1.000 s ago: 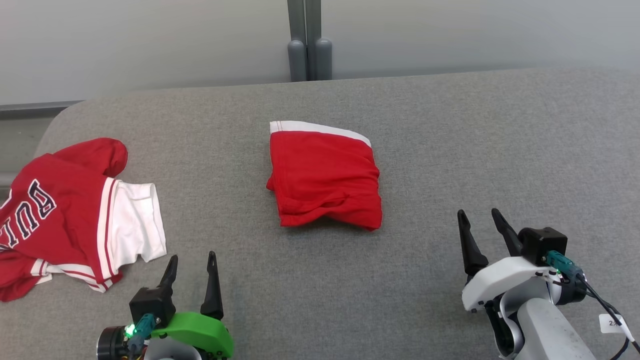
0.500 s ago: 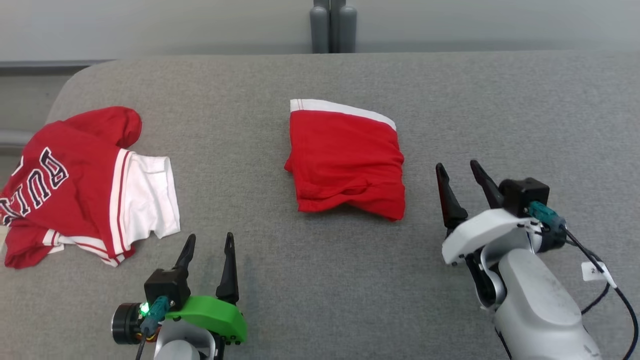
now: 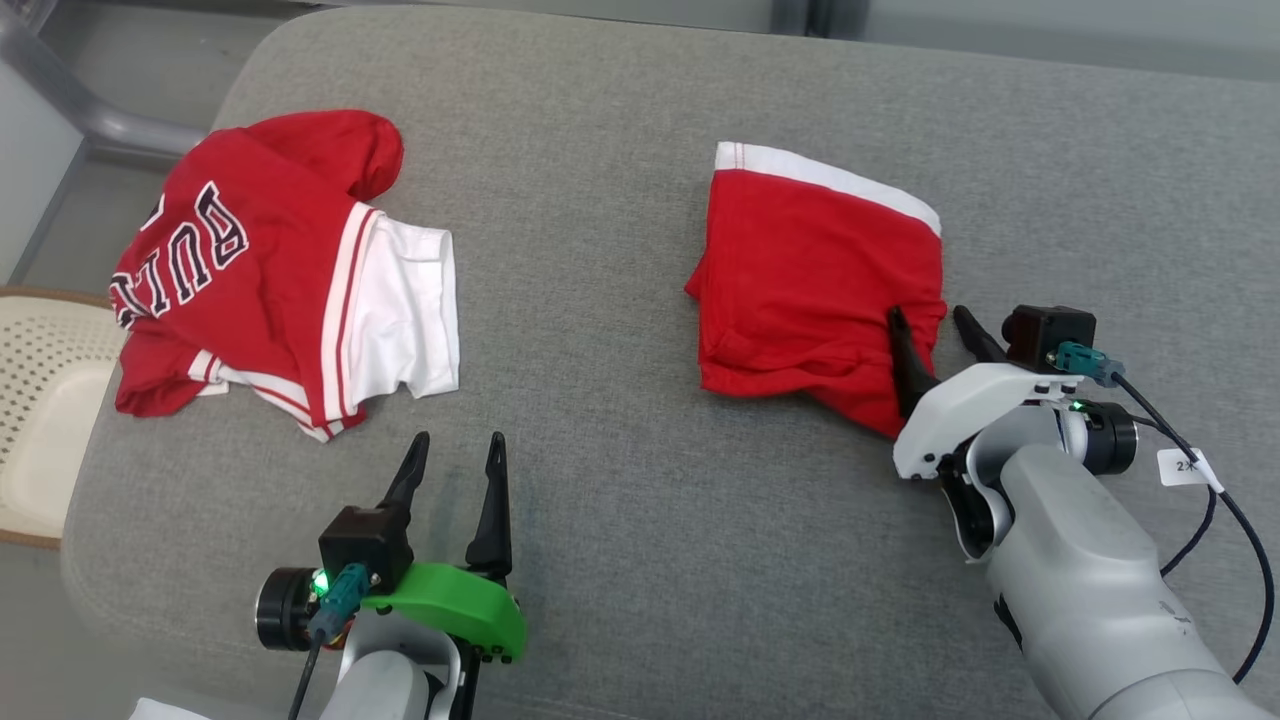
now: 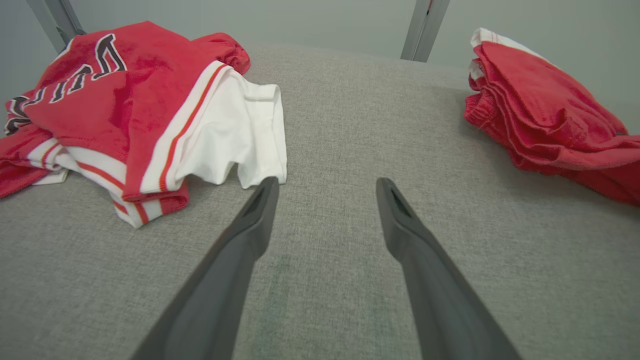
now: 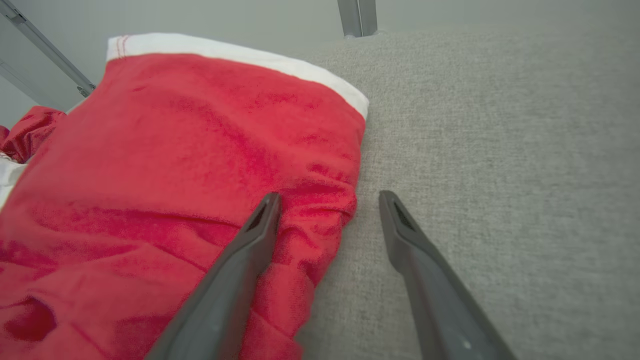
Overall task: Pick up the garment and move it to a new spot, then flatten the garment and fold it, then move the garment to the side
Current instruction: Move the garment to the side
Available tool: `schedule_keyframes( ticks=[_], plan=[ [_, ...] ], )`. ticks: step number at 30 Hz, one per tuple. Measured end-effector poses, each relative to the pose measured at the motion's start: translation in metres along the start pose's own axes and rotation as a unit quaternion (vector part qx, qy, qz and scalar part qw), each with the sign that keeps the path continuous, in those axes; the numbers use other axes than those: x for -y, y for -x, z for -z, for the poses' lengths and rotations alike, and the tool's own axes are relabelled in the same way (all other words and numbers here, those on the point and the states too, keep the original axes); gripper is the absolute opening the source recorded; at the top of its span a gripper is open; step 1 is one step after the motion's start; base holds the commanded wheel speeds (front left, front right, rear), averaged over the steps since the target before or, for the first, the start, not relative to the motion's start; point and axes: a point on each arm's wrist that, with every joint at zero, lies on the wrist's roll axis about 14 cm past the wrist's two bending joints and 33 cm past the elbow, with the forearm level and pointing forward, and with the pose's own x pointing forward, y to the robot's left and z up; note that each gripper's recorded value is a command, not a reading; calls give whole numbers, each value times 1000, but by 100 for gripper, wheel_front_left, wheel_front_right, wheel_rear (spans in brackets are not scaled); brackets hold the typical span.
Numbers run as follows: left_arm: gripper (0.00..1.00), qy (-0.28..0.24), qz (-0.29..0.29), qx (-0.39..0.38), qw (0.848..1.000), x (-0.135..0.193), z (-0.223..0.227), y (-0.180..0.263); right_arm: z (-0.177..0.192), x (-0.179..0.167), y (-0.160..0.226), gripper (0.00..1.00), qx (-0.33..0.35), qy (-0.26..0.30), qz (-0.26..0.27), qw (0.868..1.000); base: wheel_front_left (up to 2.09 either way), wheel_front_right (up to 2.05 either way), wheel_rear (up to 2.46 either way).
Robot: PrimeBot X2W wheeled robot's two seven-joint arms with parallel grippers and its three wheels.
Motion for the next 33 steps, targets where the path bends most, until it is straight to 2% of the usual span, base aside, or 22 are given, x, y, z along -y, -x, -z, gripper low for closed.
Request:
schedule_keyframes(
  ticks=[1,2,4,11,17,23,33],
  plan=[
    [100,-1,-4,-1,1000,-3,1,1,6,-2,-3,100,-10,1,-3,1000,0,0,0],
    [100,-1,-8,-3,1000,-5,2,2,12,-5,-6,79,-19,3,-7,1000,0,0,0],
    [100,-2,-16,-6,1000,-10,4,2,16,-10,-12,0,-26,4,-15,1000,0,0,0],
    [100,-7,-19,-14,1000,-12,9,-2,4,-7,-20,0,-3,4,-16,1000,0,0,0],
    [100,-17,33,-12,999,17,8,-18,-6,20,-2,0,17,6,16,1000,0,0,0],
    [100,-24,117,-9,993,70,8,-36,-10,57,34,0,28,5,62,998,0,0,0],
    [100,-29,260,-22,965,171,21,-43,-13,118,117,0,52,-19,160,986,0,0,0]
  ],
)
